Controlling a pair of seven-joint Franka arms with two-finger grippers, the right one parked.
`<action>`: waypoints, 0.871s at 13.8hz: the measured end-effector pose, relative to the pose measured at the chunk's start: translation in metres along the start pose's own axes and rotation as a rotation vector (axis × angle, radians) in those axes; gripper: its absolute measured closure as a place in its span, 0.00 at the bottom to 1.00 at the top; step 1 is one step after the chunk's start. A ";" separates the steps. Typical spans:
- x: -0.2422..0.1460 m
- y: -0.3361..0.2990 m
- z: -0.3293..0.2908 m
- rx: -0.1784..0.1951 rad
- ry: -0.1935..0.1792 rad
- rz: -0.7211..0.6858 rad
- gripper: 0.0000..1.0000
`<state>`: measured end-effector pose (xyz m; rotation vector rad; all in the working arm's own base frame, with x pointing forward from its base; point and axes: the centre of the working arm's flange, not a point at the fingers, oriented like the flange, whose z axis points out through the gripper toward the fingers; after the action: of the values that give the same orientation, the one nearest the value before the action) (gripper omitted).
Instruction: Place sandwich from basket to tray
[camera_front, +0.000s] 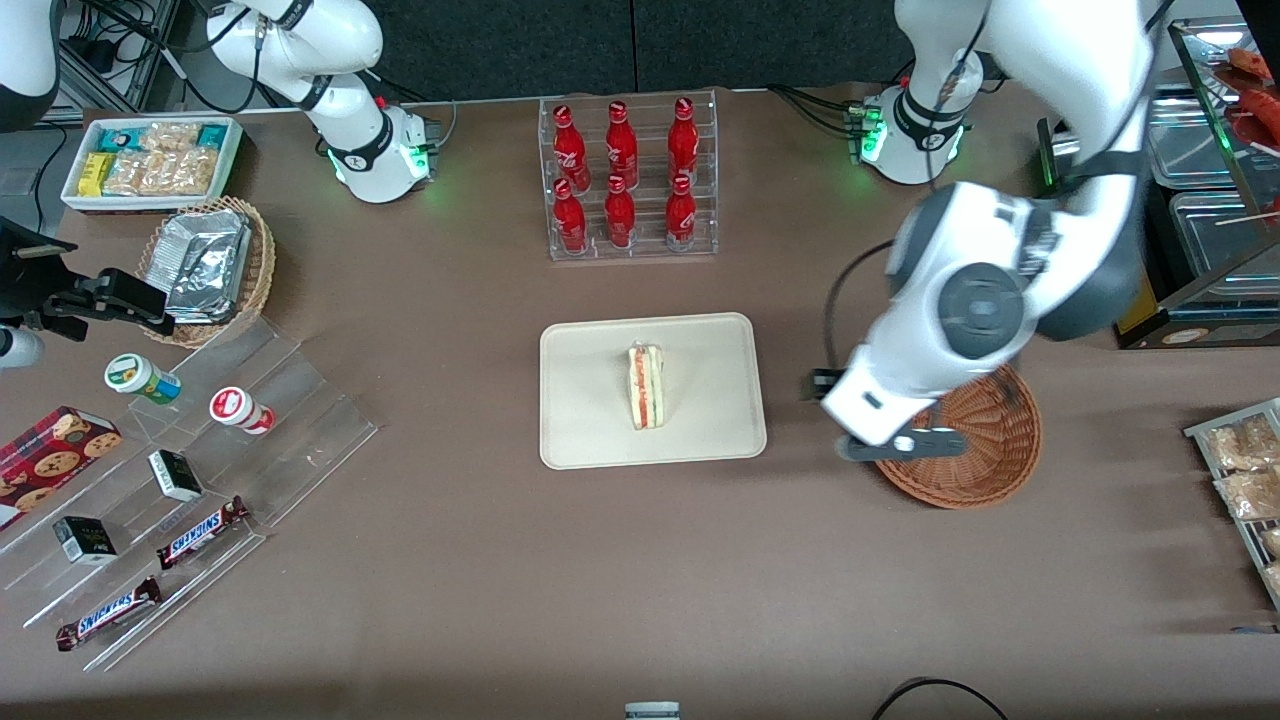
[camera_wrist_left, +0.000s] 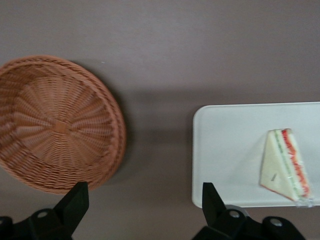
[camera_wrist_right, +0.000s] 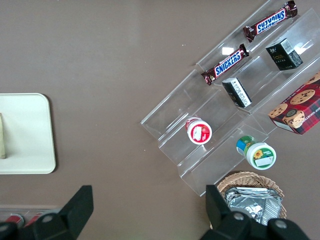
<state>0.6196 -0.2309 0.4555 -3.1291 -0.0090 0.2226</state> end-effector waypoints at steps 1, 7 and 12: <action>0.000 -0.021 -0.006 -0.001 -0.003 0.011 0.00; -0.014 -0.127 -0.048 -0.010 -0.023 0.059 0.00; -0.050 -0.173 -0.083 -0.013 0.003 -0.009 0.00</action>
<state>0.5806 -0.0585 0.5454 -3.1414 -0.0248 0.2184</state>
